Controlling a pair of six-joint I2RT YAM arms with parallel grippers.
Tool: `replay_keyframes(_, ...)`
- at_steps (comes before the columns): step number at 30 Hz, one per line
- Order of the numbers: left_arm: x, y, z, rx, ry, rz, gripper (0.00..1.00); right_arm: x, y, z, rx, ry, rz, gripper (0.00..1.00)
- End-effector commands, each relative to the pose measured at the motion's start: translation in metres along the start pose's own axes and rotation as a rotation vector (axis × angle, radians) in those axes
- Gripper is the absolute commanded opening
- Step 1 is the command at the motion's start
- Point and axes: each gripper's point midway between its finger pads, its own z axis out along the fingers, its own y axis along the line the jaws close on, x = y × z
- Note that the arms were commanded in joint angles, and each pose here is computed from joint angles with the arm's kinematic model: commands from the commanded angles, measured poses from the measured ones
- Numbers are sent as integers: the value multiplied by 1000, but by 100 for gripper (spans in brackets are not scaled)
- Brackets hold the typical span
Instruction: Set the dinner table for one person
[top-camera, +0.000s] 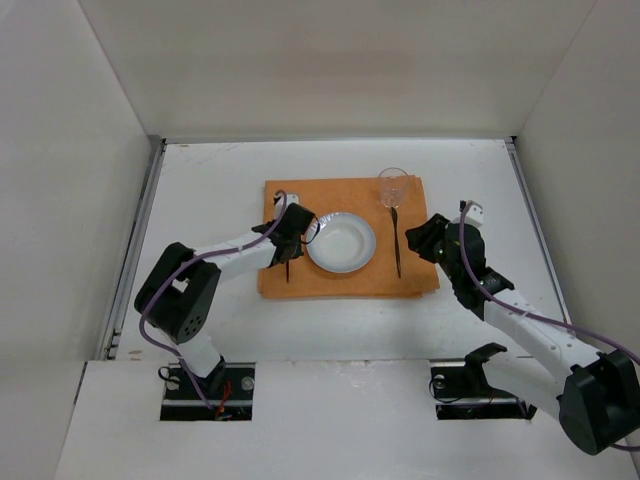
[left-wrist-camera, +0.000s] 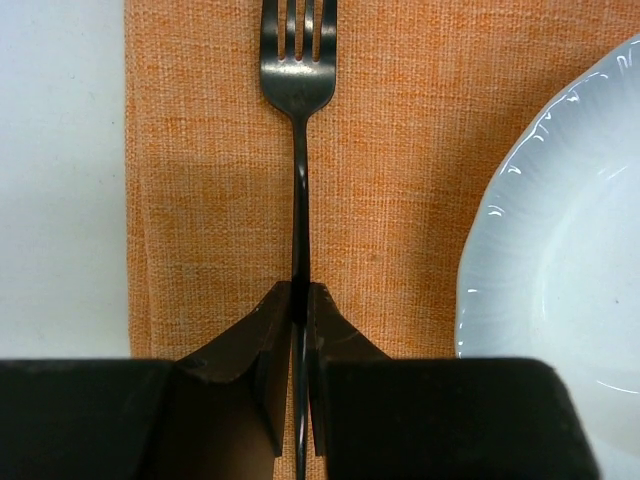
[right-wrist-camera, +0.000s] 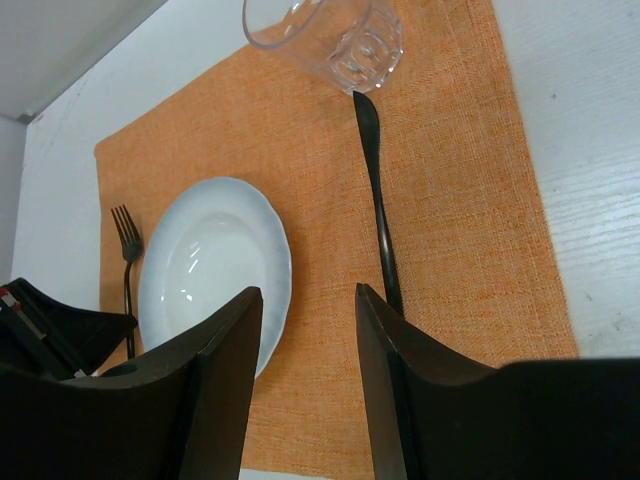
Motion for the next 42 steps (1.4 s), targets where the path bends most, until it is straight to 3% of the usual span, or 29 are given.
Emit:
replay_keyframes(1,-21,-8,-2,29,-45,4,4,-25,25,-1,-69,-75,2,48)
replay_keyframes(7,-21,-8,2,27,-46,-8,10,-25,26,-1,-71,-75,2,48)
replay_keyframes(14,-33,-1,-11,32,-81,-46,30,-26,26,-2,-73,-79,2,49)
replay_keyframes(20,-65,15,-65,86,-214,-164,34,-25,27,-2,-74,-77,0,49)
replay_keyframes(21,-69,20,-73,94,-236,-192,35,-25,27,-2,-73,-78,0,47)
replay_keyframes(25,-75,51,-104,109,-314,-354,36,-26,28,-3,-76,-81,-1,20)
replay_keyframes(28,-60,85,-109,61,-314,-481,36,-29,24,-7,-65,-105,13,13)
replay_keyframes(31,-34,128,-105,-34,-291,-611,36,-35,17,-12,-49,-141,42,14)
replay_keyframes(34,-7,159,-100,-116,-272,-683,37,-48,6,-21,-34,-209,92,23)
replay_keyframes(39,17,167,-93,-111,-231,-714,39,-67,-18,-32,12,-314,158,42)
replay_keyframes(42,26,165,-86,-113,-204,-718,40,-69,-29,-34,47,-347,187,46)
